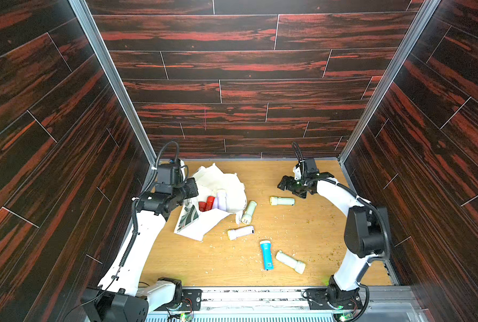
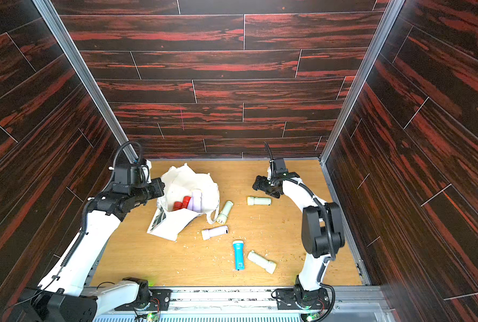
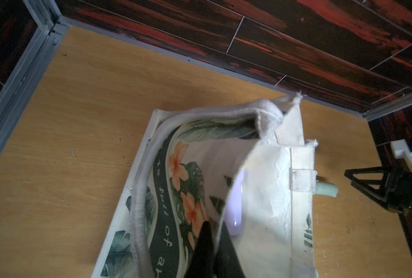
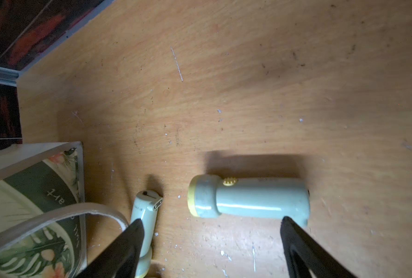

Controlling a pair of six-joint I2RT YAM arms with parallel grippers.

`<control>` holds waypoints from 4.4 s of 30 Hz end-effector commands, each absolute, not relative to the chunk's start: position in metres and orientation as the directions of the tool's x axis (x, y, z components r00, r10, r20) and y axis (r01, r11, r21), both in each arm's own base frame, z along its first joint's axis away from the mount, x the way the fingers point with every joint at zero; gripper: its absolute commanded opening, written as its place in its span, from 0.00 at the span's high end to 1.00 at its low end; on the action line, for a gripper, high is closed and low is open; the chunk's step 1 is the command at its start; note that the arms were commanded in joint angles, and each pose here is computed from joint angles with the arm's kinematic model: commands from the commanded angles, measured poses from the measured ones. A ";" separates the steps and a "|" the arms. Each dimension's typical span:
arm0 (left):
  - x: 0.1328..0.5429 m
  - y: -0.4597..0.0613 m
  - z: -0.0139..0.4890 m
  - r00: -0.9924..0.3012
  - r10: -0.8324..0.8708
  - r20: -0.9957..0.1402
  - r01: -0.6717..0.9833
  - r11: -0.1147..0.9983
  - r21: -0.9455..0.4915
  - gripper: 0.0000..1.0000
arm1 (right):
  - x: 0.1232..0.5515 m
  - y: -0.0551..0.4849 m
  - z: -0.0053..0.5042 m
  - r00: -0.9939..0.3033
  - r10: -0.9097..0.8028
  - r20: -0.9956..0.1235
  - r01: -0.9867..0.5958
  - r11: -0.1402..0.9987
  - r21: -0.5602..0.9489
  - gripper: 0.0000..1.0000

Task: Put the flashlights into the tote bags
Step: Pick up the flashlight from the center of the board.

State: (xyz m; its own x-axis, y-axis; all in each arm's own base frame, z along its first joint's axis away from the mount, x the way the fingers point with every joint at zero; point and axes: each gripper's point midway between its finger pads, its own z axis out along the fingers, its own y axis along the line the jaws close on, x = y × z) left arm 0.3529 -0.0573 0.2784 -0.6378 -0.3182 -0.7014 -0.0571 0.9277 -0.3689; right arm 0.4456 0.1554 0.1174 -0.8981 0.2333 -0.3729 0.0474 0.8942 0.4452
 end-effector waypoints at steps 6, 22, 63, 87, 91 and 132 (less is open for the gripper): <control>0.360 -0.034 0.280 -0.612 -0.458 -0.645 -0.127 0.862 -0.491 1.00 | 0.453 0.158 0.091 -0.940 0.166 -0.299 0.023 0.904 0.427 0.10; 0.360 -0.033 0.270 -0.632 -0.466 -0.619 -0.132 0.852 -0.506 1.00 | 0.447 0.160 0.062 -0.963 0.220 -0.158 0.109 0.849 0.516 0.06; 0.365 -0.039 0.269 -0.639 -0.465 -0.613 -0.100 0.840 -0.533 1.00 | 0.400 0.177 0.044 -0.980 -0.012 -0.197 -0.057 0.973 0.223 0.21; 0.364 -0.039 0.269 -0.638 -0.463 -0.615 -0.100 0.842 -0.531 1.00 | 0.401 0.171 0.021 -0.979 -0.131 -0.154 -0.129 0.991 -0.024 0.45; 0.364 -0.039 0.269 -0.640 -0.464 -0.613 -0.100 0.841 -0.532 1.00 | 0.400 0.173 0.017 -0.980 -0.133 -0.145 -0.131 0.991 -0.024 0.46; 0.366 -0.091 0.293 -0.687 -0.380 -0.619 0.198 0.721 -0.664 1.00 | 0.385 0.230 0.184 -0.830 -0.061 -0.555 -0.229 0.944 0.238 0.98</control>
